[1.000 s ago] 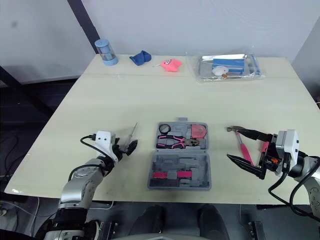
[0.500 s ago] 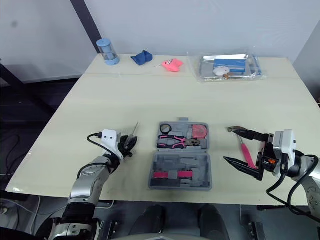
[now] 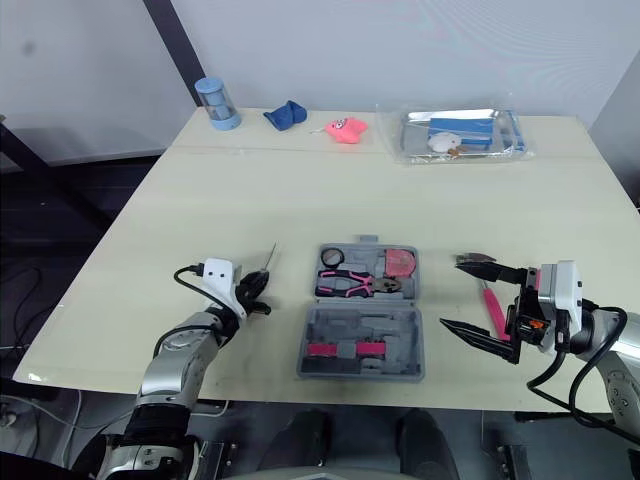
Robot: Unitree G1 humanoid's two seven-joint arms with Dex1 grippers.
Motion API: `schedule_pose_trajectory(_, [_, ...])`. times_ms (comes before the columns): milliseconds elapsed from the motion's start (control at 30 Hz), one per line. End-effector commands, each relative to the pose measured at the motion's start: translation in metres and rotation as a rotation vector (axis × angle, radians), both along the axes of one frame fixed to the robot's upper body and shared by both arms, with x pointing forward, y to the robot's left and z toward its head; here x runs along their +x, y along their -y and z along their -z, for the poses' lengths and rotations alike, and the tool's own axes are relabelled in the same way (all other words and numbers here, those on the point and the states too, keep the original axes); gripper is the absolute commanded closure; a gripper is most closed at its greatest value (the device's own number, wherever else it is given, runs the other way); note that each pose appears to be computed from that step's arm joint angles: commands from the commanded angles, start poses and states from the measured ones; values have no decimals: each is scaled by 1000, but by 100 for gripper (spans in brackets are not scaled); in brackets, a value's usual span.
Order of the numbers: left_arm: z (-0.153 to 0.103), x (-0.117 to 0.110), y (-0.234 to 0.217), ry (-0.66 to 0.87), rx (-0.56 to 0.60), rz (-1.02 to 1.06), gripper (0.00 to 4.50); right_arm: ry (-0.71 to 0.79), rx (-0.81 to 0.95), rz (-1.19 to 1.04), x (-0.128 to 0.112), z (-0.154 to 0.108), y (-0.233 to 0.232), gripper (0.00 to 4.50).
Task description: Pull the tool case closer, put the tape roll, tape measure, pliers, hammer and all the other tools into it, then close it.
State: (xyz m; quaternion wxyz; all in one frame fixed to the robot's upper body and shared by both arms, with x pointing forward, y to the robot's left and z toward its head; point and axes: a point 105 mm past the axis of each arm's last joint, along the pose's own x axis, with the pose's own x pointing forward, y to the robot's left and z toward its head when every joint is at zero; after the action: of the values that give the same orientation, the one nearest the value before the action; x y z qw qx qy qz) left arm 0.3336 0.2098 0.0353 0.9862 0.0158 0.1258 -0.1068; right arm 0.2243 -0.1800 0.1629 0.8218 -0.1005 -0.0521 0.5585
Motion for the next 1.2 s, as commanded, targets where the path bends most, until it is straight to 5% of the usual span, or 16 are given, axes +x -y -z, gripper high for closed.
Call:
schedule_pose_trajectory(33, [-18, -5, -10, 35, 30, 21, 435, 47, -20, -56, -4, -8, -6, 0])
schedule_pose_trajectory(367, [-47, -17, -3, 11, 101, 260, 435, 38, -41, -81, -7, 0, -4, 0])
schedule_pose_trajectory(600, [-81, -49, 38, -31, 227, 746, 435, 27, -47, -57, -10, 6, 0, 0])
schedule_pose_trajectory(1200, [-64, -43, 115, -263, 389, 1191, 435, 61, -43, 28, -8, 5, 1, 0])
